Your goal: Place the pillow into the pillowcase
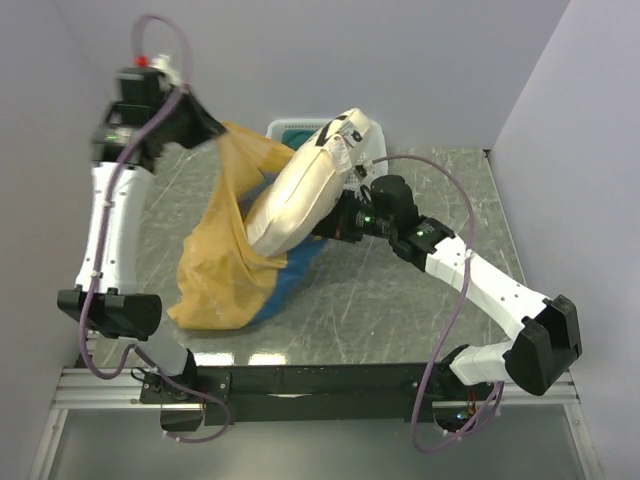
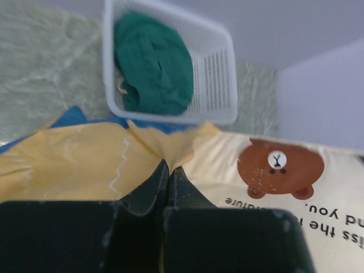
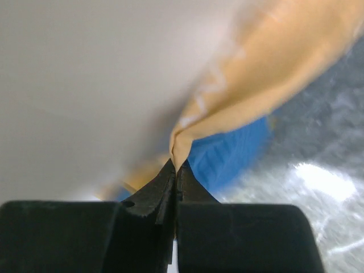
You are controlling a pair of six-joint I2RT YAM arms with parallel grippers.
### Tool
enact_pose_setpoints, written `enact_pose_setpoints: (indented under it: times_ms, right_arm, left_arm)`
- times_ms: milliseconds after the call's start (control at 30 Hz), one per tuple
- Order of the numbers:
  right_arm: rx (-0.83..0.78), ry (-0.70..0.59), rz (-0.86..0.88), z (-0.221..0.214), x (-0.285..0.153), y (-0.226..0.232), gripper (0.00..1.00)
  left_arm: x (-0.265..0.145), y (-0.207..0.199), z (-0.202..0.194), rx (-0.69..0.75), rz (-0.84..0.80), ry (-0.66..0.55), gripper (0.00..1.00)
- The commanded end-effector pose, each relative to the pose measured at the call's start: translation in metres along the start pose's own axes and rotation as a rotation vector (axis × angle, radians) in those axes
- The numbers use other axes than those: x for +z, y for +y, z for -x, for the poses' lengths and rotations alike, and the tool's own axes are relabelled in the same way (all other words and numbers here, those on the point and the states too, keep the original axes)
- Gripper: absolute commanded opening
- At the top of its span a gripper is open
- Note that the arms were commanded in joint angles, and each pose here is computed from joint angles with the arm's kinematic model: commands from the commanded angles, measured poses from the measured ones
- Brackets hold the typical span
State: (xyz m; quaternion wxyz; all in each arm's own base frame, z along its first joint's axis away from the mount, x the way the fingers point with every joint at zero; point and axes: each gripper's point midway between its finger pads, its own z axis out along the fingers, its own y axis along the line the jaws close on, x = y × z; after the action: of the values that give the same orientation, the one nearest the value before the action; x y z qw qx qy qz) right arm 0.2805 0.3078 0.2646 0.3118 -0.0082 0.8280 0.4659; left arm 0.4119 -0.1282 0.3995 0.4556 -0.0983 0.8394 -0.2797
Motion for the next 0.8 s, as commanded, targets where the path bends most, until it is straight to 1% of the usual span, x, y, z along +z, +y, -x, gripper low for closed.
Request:
enact_pose_setpoints:
  times_ms: [0,33,67,100,133,167,200,233,267,300,333,367,400,433,467,500,567,600,633,667,700,767]
  right_arm:
    - [-0.003,-0.056,-0.037,0.003,-0.012,-0.034,0.0]
    - [0.023,-0.1,-0.036,0.016,-0.017,-0.046,0.0]
    - [0.04,-0.091,-0.014,0.014,-0.022,-0.051,0.0]
    - [0.061,-0.086,-0.03,0.01,-0.023,-0.065,0.0]
    - [0.061,-0.08,-0.048,0.008,-0.024,-0.074,0.0]
    - [0.065,-0.076,-0.067,0.008,-0.025,-0.082,0.0]
    - [0.065,-0.058,-0.085,0.002,-0.024,-0.091,0.0]
    - [0.063,-0.059,-0.083,-0.001,-0.023,-0.094,0.0]
    - [0.069,-0.056,-0.083,-0.005,-0.022,-0.097,0.0]
    - [0.081,-0.037,-0.091,-0.016,-0.021,-0.106,0.0]
    - [0.077,-0.037,-0.095,-0.018,-0.021,-0.11,0.0]
    - [0.075,-0.03,-0.116,-0.023,-0.02,-0.118,0.0]
    - [0.066,-0.034,-0.161,-0.029,-0.021,-0.132,0.0]
    - [0.061,-0.033,-0.187,-0.033,-0.022,-0.14,0.02]
    - [0.064,-0.04,-0.213,-0.036,-0.024,-0.148,0.05]
    - [0.077,-0.037,-0.242,-0.045,-0.028,-0.162,0.1]
    - [0.083,-0.07,-0.293,-0.046,-0.034,-0.178,0.17]
    - [0.114,-0.08,-0.336,-0.052,-0.039,-0.194,0.26]
    - [0.125,-0.118,-0.382,-0.05,-0.045,-0.205,0.33]
    - [0.131,-0.158,-0.396,-0.045,-0.053,-0.209,0.39]
    - [0.161,-0.182,-0.432,-0.048,-0.061,-0.221,0.52]
    - [0.199,-0.282,-0.501,-0.035,-0.083,-0.24,0.63]
  left_arm:
    - [-0.107,-0.043,0.129,0.022,-0.229,-0.43,0.01]
    - [-0.108,-0.051,0.128,0.03,-0.267,-0.41,0.01]
    - [-0.11,-0.06,0.129,0.025,-0.304,-0.403,0.01]
    - [-0.101,-0.063,0.124,0.025,-0.323,-0.375,0.01]
    - [-0.093,-0.082,0.108,0.048,-0.364,-0.335,0.01]
    - [-0.072,-0.071,0.097,0.063,-0.297,-0.317,0.01]
    - [-0.067,-0.074,0.084,0.073,-0.285,-0.299,0.01]
    - [-0.057,-0.083,0.064,0.087,-0.307,-0.257,0.01]
    - [-0.026,-0.066,0.033,0.072,-0.284,-0.176,0.01]
    - [-0.031,-0.066,0.021,0.074,-0.295,-0.174,0.01]
    - [-0.024,-0.068,-0.001,0.078,-0.311,-0.136,0.01]
    - [-0.003,-0.047,-0.038,0.074,-0.274,-0.052,0.01]
    - [-0.01,-0.046,-0.045,0.085,-0.274,-0.068,0.01]
    - [-0.008,-0.044,-0.062,0.089,-0.276,-0.042,0.01]
    - [0.002,-0.024,-0.091,0.07,-0.248,0.014,0.01]
    - [-0.008,-0.023,-0.093,0.074,-0.256,-0.01,0.01]
    - [-0.007,-0.004,-0.118,0.071,-0.218,0.025,0.01]
    - [-0.015,0.0,-0.116,0.078,-0.201,0.0,0.02]
    - [-0.015,0.008,-0.126,0.075,-0.178,0.019,0.02]
    - [-0.021,0.009,-0.126,0.084,-0.179,0.011,0.03]
    - [-0.022,0.01,-0.128,0.085,-0.176,0.018,0.03]
    - [-0.026,0.01,-0.132,0.088,-0.188,0.028,0.03]
